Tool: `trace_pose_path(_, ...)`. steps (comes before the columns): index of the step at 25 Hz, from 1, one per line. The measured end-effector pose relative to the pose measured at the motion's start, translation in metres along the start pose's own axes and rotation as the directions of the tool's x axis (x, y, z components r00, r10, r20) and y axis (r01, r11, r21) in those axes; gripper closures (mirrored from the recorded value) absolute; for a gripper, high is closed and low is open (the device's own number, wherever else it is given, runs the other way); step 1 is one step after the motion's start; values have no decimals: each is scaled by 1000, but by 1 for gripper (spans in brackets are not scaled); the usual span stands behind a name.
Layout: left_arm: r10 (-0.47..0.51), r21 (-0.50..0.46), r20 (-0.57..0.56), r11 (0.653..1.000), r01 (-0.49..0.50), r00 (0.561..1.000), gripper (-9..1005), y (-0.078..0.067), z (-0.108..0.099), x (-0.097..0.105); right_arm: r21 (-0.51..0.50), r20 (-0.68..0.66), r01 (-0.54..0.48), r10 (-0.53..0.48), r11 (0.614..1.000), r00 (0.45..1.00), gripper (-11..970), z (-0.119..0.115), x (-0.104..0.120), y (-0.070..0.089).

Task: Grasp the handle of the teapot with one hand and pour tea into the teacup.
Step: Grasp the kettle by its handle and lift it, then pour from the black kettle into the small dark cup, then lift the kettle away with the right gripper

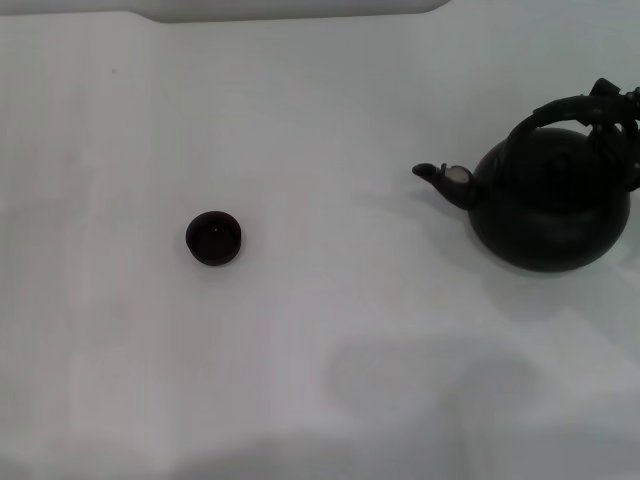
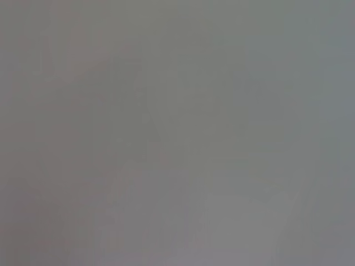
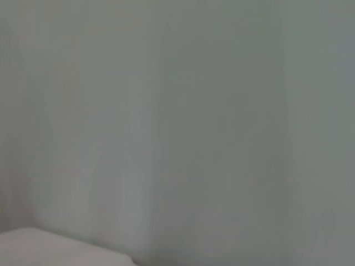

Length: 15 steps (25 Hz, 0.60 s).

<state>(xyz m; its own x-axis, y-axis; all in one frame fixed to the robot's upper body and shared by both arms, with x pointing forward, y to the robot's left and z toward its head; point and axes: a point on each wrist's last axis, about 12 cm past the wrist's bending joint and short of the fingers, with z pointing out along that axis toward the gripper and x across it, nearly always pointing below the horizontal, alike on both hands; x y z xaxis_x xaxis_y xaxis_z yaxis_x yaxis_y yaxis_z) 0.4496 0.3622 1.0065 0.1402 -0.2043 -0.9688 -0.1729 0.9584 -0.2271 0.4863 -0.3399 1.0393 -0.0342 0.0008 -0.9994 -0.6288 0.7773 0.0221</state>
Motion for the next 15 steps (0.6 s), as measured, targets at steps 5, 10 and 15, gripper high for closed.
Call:
trace_pose_path(5, 0, -1, 0, 1000, 0, 1000, 104, 0, 0, 0, 4, 7, -56, 55, 998, 998, 681, 0, -3, -4)
trace_pose_path(10, 0, 0, 1, 1000, 0, 1000, 104, 0, -1, 0, -39, 32, -75, 76, 996, 997, 723, 2, -10, -4)
trace_pose_path(15, -2, 0, 2, 1000, 2, 1000, 103, 0, -2, 0, -108, 74, -57, 65, 992, 995, 724, 9, -19, -1)
